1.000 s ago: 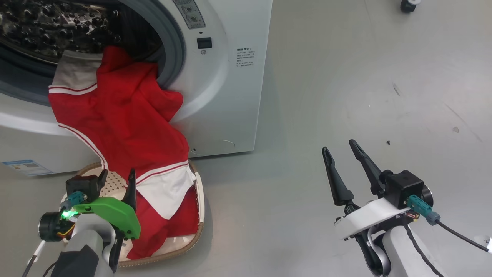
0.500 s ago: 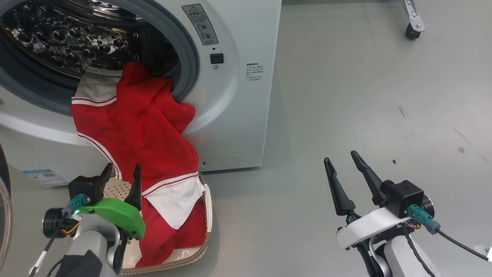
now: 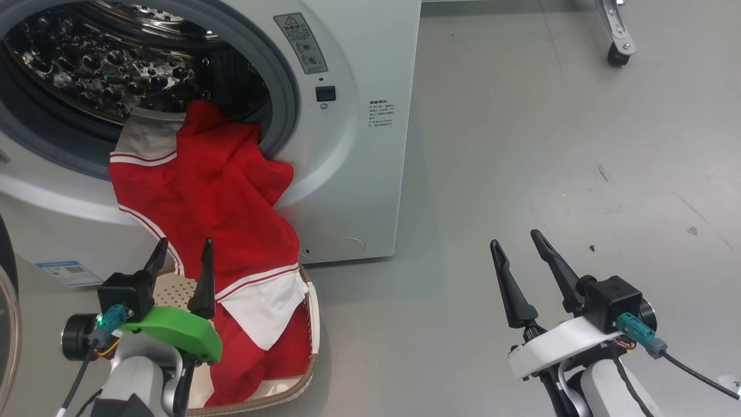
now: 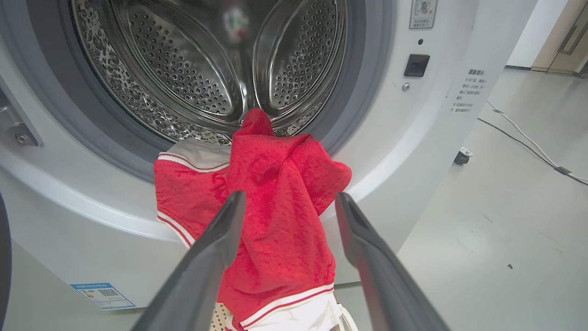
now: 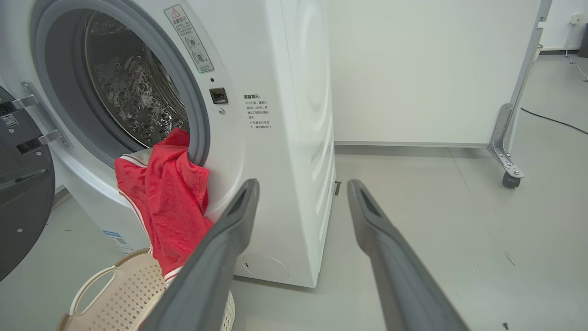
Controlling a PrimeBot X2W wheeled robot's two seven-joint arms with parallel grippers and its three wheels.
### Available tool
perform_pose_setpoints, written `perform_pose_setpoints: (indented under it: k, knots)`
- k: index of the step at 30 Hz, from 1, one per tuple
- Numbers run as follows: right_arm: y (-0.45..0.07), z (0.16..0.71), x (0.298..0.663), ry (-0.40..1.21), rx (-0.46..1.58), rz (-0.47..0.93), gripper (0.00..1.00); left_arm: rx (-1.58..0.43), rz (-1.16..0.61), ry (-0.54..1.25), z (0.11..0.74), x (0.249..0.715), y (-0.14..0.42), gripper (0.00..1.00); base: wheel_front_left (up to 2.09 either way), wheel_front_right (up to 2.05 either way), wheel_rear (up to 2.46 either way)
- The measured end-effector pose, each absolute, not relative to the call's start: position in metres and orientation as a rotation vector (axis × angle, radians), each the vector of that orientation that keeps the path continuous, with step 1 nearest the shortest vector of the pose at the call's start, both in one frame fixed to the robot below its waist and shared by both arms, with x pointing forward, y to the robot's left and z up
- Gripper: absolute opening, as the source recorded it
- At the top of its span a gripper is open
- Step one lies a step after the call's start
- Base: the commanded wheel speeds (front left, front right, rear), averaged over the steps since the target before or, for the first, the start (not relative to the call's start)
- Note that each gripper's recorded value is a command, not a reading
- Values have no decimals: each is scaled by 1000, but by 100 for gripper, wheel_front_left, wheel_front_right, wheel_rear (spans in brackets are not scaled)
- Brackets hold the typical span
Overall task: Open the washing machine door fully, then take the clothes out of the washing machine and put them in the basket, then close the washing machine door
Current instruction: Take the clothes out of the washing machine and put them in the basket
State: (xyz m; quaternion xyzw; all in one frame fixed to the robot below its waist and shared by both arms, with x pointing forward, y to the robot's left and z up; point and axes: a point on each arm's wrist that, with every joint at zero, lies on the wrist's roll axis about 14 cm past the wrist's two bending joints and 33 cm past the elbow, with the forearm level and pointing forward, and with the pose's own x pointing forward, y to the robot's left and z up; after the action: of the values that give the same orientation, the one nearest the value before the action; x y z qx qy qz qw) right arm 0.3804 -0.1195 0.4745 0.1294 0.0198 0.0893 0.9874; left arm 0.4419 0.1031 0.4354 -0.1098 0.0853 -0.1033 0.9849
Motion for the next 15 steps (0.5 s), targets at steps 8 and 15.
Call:
perform_pose_setpoints:
  k: [8,15]
  knots:
    - [-119,475,379,39,264,182,100,-221,-196,152,439,431,107,100,0,0,0]
    - [-118,473,378,42,265,184,100,-221,-187,168,432,422,109,100,0,0,0]
